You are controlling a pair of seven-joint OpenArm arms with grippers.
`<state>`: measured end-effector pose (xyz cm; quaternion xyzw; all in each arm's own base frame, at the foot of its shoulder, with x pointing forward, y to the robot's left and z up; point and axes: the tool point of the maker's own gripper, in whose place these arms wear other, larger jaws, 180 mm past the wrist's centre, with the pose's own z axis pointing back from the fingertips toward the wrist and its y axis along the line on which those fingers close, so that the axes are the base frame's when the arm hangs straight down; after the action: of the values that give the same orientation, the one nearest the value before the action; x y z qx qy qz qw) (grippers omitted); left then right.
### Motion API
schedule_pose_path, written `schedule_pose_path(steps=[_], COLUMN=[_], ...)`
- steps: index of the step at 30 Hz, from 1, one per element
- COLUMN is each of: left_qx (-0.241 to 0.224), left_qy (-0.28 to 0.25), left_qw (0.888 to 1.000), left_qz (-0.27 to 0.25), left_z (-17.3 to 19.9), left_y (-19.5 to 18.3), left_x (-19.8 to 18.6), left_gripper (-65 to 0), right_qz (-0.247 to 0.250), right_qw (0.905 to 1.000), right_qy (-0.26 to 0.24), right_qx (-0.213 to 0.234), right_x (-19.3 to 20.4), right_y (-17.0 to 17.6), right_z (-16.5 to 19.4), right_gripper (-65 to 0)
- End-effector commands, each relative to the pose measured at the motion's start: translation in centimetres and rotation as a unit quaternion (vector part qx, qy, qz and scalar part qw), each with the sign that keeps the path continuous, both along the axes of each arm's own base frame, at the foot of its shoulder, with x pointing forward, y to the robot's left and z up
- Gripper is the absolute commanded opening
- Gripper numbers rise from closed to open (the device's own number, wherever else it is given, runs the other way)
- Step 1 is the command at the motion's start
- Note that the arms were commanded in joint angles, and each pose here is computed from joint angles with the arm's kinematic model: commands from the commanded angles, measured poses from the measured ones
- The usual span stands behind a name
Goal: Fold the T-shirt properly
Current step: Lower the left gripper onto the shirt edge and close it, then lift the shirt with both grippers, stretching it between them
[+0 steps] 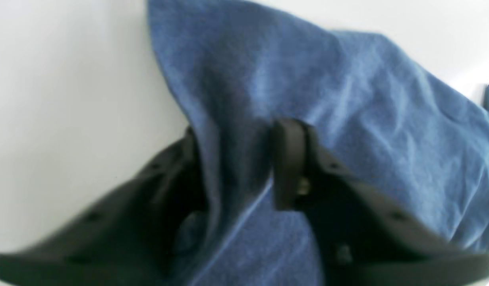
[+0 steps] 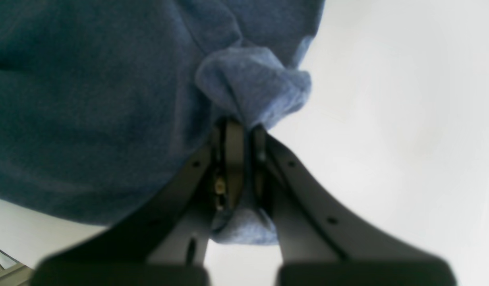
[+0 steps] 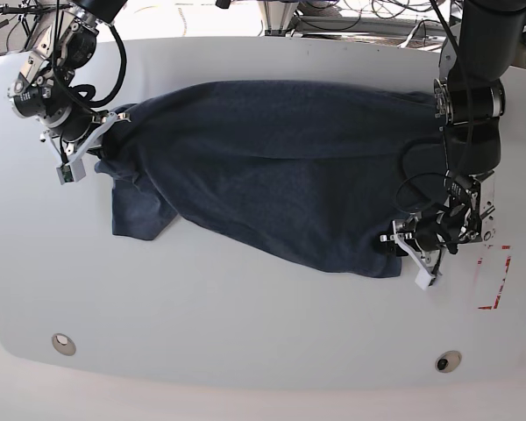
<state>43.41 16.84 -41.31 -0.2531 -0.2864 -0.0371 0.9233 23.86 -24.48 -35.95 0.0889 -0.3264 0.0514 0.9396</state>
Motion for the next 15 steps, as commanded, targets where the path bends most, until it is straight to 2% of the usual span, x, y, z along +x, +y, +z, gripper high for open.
schedule_pose_path(steps=[1, 5, 9, 15], left_qx=[0.012, 0.016, 0.023, 0.059], left_qy=[0.000, -0.001, -0.027, -0.076], left_qw=[0.999, 0.999, 0.998, 0.993], left_qz=[-0.030, -0.043, -0.045, -0.075], left_z=[0.5, 0.4, 1.8, 5.2], left_y=[-0.8, -1.1, -1.1, -1.2], left_x=[0.2, 0.1, 0.9, 1.4], left_gripper=[-57.8, -63.2, -63.3, -63.5], right_qz=[0.002, 0.002, 0.002, 0.000], right_qw=[0.9997, 0.9997, 0.9997, 0.9995], right_qy=[-0.024, -0.024, -0.023, -0.029], right_qx=[-0.005, -0.005, -0.006, -0.008], right_x=[0.8, 0.8, 0.9, 1.3], right_y=[-0.3, -0.3, -0.3, -0.5], right_z=[1.2, 1.2, 1.2, 1.5], right_gripper=[-65.0, -65.0, -65.0, -65.0])
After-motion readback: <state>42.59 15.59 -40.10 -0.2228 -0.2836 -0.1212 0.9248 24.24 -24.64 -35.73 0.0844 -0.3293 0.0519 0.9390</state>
